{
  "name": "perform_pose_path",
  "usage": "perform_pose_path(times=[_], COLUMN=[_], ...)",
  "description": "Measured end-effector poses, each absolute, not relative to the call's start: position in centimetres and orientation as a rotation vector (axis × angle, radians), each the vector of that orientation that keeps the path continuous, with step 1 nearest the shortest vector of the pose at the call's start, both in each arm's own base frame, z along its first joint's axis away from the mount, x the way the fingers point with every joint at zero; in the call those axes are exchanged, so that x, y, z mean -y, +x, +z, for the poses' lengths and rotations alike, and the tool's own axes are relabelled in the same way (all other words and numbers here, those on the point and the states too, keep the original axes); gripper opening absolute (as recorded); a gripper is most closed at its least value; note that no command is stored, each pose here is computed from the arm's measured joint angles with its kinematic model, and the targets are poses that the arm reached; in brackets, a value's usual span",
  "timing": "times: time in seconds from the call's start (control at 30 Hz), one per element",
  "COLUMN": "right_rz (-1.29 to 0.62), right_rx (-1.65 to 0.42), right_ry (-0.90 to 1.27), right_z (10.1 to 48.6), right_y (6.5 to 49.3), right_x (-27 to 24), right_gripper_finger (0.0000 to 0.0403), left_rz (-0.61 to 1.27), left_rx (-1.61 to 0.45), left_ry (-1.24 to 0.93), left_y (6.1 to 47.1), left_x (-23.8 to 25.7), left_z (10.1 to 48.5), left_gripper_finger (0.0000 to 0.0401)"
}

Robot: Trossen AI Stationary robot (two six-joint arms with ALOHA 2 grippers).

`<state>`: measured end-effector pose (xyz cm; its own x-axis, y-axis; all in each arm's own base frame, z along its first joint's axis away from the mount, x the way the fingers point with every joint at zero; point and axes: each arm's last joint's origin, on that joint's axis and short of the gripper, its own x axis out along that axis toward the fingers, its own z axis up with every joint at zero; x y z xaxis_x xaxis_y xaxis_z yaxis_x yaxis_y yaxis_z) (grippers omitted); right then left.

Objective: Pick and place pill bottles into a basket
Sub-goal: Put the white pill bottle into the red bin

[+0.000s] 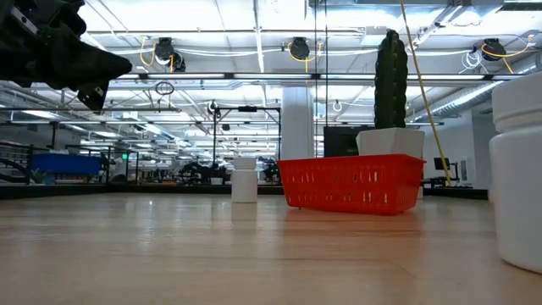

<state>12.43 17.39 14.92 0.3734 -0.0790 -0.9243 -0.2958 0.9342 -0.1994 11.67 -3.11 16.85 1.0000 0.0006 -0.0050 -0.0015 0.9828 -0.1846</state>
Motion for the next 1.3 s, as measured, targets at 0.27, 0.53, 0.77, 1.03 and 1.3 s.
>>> perform_pose_path(times=[0.27, 0.53, 0.77, 1.03, 1.3], right_rz=[0.167, 0.292, 0.381, 0.410, 0.405], right_rx=[-0.965, -0.928, -0.926, -0.927, -0.923], right_ry=[-0.443, -0.538, -0.576, -0.643, -0.580], right_z=[17.0, 17.3, 15.9, 15.0, 14.9], right_y=[17.3, 20.4, 22.6, 23.1, 23.4], right_x=[-17.0, -15.1, -14.3, -14.4, -14.2], right_gripper_finger=[0.0270, 0.0270, 0.0270, 0.0270, 0.0270], left_rz=[0.001, 0.001, 0.001, 0.001, 0.001], left_rx=[-0.004, -0.005, -0.005, -0.005, -0.004], left_ry=[-0.186, -0.186, -0.186, -0.186, -0.186], left_y=[11.7, 11.7, 11.7, 11.7, 11.7], left_x=[3.1, 3.1, 3.1, 3.1, 3.1], left_z=[16.9, 16.8, 16.9, 16.9, 16.9], left_gripper_finger=[0.0033, 0.0033, 0.0033, 0.0033, 0.0033])
